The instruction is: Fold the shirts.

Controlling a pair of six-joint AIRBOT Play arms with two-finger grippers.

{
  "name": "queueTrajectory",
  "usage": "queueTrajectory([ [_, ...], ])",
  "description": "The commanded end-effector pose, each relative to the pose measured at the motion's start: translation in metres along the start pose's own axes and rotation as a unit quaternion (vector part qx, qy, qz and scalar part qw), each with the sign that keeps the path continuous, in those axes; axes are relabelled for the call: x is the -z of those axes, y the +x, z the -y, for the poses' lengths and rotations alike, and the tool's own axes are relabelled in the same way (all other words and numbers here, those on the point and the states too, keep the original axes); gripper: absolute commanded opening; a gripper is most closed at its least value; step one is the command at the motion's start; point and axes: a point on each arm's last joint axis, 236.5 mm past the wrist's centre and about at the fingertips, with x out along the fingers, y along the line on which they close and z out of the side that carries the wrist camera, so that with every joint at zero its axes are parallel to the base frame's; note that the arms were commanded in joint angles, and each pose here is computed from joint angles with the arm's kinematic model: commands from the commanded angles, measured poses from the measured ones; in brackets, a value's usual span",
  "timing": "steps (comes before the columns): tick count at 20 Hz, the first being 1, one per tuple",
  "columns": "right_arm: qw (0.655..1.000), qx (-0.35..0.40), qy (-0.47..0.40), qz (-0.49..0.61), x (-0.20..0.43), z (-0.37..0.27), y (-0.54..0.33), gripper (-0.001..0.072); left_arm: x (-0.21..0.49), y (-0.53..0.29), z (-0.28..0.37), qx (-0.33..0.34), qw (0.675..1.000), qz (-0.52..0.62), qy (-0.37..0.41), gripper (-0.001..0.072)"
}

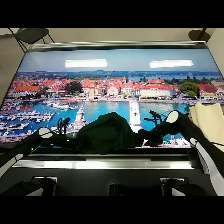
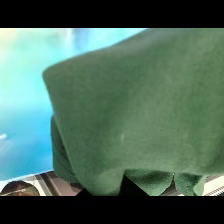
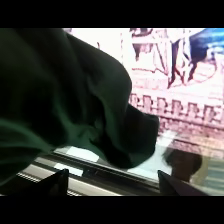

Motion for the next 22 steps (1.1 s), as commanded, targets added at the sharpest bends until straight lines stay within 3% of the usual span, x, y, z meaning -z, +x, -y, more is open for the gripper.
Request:
queueTrajectory([
  [1, 0.999, -0.013, 0.040, -0.012, -0.008, 0.004, 0.022, 0.0524, -0.001, 0.001, 0.001, 0.000, 1.000, 0.002, 0.001, 0.0036],
  [2, 0.999, -0.012, 0.046, -0.009, -0.011, 0.006, 0.024, 0.0402, 0.000, 0.001, 0.001, 0.001, 1.000, 0.001, 0.001, 0.0036],
  [4, 0.999, -0.016, 0.048, 0.003, -0.017, 0.004, 0.024, 0.0048, 0.000, 0.000, 0.002, 0.001, 1.000, 0.000, 0.006, 0.0035],
  [8, 0.998, 0.002, -0.012, 0.056, -0.040, -0.005, -0.009, 0.0041, -0.027, -0.033, 0.009, -0.032, 0.994, 0.026, 0.096, 0.0034],
  [12, 0.954, 0.091, -0.118, 0.262, -0.097, -0.036, -0.152, 0.0040, -0.092, -0.148, 0.025, -0.122, 0.962, 0.152, 0.192, 0.0034],
  [14, 0.886, 0.147, -0.139, 0.416, -0.106, -0.057, -0.273, 0.0041, -0.121, -0.257, 0.045, -0.187, 0.918, 0.281, 0.210, 0.0034],
  [16, 0.782, 0.164, -0.158, 0.580, -0.079, -0.093, -0.407, 0.0041, -0.122, -0.385, 0.088, -0.212, 0.845, 0.441, 0.216, 0.0034],
  [19, 0.643, 0.098, -0.175, 0.739, 0.008, -0.150, -0.539, 0.0041, -0.068, -0.526, 0.158, -0.166, 0.738, 0.615, 0.221, 0.0034],
  [22, 0.577, 0.042, -0.173, 0.797, 0.068, -0.170, -0.588, 0.0041, -0.014, -0.595, 0.201, -0.116, 0.660, 0.705, 0.235, 0.0034],
])
